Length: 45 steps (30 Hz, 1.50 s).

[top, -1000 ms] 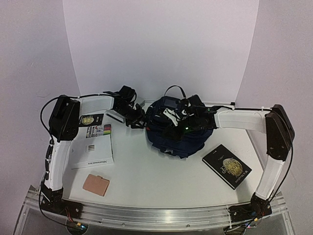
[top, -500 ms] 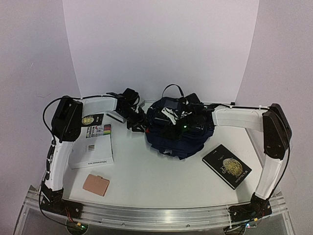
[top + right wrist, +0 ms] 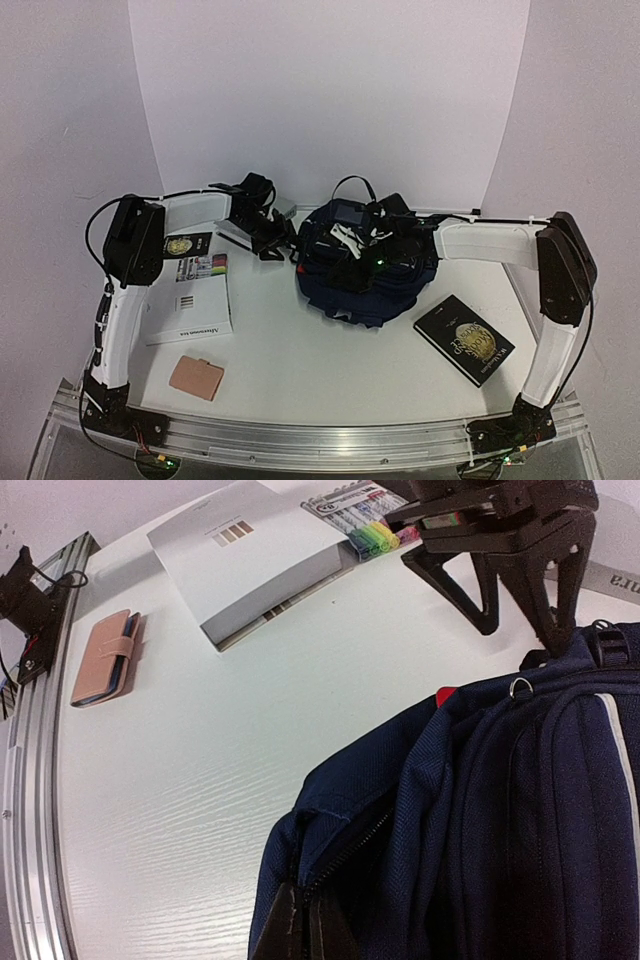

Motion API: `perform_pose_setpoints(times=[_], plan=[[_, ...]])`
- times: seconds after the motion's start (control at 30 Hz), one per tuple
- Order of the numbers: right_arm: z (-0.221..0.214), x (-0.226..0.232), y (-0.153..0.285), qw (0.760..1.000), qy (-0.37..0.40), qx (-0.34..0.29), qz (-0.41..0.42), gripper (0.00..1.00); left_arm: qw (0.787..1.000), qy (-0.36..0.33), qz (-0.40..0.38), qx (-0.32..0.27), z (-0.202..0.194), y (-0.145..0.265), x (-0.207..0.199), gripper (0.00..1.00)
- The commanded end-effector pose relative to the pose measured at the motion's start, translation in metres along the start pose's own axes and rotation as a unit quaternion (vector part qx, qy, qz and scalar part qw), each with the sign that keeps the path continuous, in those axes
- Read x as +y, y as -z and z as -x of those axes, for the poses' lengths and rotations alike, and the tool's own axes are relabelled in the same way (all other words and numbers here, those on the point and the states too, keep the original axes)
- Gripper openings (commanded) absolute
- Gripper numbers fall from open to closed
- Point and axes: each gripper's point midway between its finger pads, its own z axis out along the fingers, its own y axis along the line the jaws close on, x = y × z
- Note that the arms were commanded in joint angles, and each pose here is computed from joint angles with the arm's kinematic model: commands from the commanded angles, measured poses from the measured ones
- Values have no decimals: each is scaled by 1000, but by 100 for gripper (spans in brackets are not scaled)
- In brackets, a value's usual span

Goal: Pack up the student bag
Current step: Adjust the student bag at the center of the board.

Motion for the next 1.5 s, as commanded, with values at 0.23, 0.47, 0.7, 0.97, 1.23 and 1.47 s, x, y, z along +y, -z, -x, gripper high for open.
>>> perform_pose_setpoints(times=[0.23, 0.47, 0.7, 0.97, 1.23, 1.47], plan=[[56, 16, 21, 996, 34, -77, 24, 0, 1000, -23, -11, 15, -15, 2, -3, 60], [49, 11, 17, 997, 30, -69, 15, 0, 998, -21, -59, -22, -45, 33, 3, 61], [44, 13, 13, 997, 29, -65, 23, 0, 997, -39, -64, 4, -62, 23, -2, 48], [42, 18, 14, 997, 29, -65, 33, 0, 997, -62, -42, -4, -52, 15, -16, 47], [37, 19, 2, 997, 40, -55, 36, 0, 988, -148, -27, 22, -67, 4, -46, 39], [48, 17, -3, 996, 46, -62, 39, 0, 987, -154, -29, 41, -82, -2, -47, 36]])
